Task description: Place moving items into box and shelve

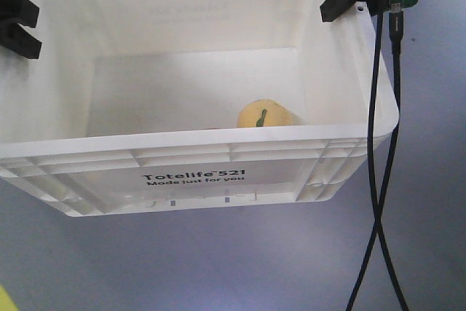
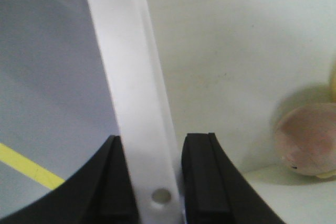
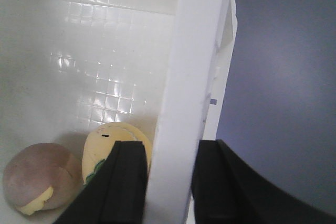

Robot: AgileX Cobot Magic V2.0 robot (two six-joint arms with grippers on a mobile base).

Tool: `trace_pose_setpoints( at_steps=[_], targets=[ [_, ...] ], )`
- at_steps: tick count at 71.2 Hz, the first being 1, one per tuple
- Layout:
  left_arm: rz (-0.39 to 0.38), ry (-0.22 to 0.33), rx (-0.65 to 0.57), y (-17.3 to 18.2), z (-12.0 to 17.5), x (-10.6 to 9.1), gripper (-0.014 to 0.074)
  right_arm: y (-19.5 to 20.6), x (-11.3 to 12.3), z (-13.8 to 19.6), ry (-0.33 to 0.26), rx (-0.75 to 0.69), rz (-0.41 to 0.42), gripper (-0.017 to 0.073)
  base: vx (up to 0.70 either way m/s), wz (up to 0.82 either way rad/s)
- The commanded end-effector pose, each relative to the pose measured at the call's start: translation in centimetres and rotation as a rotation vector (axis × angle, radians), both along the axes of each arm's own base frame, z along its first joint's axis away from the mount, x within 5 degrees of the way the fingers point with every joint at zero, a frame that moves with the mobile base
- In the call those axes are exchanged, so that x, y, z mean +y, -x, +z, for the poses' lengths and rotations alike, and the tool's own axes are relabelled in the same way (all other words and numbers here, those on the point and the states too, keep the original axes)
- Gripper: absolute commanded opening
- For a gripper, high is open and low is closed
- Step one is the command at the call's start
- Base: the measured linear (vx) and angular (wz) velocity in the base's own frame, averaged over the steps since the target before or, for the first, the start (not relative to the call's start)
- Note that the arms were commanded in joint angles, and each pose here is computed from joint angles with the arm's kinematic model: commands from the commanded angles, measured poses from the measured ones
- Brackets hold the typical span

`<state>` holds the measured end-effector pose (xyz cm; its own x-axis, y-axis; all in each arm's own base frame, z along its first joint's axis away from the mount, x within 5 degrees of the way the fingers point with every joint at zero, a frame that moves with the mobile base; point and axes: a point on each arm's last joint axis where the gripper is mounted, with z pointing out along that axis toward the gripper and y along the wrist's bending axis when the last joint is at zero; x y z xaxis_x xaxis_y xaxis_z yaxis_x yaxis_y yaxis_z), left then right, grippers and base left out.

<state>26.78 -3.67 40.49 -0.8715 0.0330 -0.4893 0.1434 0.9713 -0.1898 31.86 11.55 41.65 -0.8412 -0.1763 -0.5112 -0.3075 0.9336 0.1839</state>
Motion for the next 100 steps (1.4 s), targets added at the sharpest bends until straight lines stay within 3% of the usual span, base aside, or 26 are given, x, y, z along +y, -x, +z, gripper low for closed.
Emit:
trace_pose_setpoints(
  at_steps=[1, 73, 100],
  targets=[
    [-0.024, 0.09, -0.172, 0.83, 3.07, -0.79, -0.0017, 2.12, 0.03, 3.74, -0.101, -0.117, 0.033, -0.0012, 0.27, -0.68],
    [-0.024, 0.09, -0.172, 0.83, 3.07, -0.79, -0.0017, 2.13, 0.06, 3.75, -0.105, -0.116, 0.034, -0.0012, 0.26, -0.65],
    [-0.024, 0.091, -0.17, 0.73, 3.0, -0.81, -0.0017, 2.19, 0.05, 3.7, -0.102, -0.109, 0.036, -0.0012, 0.32, -0.39]
  ],
)
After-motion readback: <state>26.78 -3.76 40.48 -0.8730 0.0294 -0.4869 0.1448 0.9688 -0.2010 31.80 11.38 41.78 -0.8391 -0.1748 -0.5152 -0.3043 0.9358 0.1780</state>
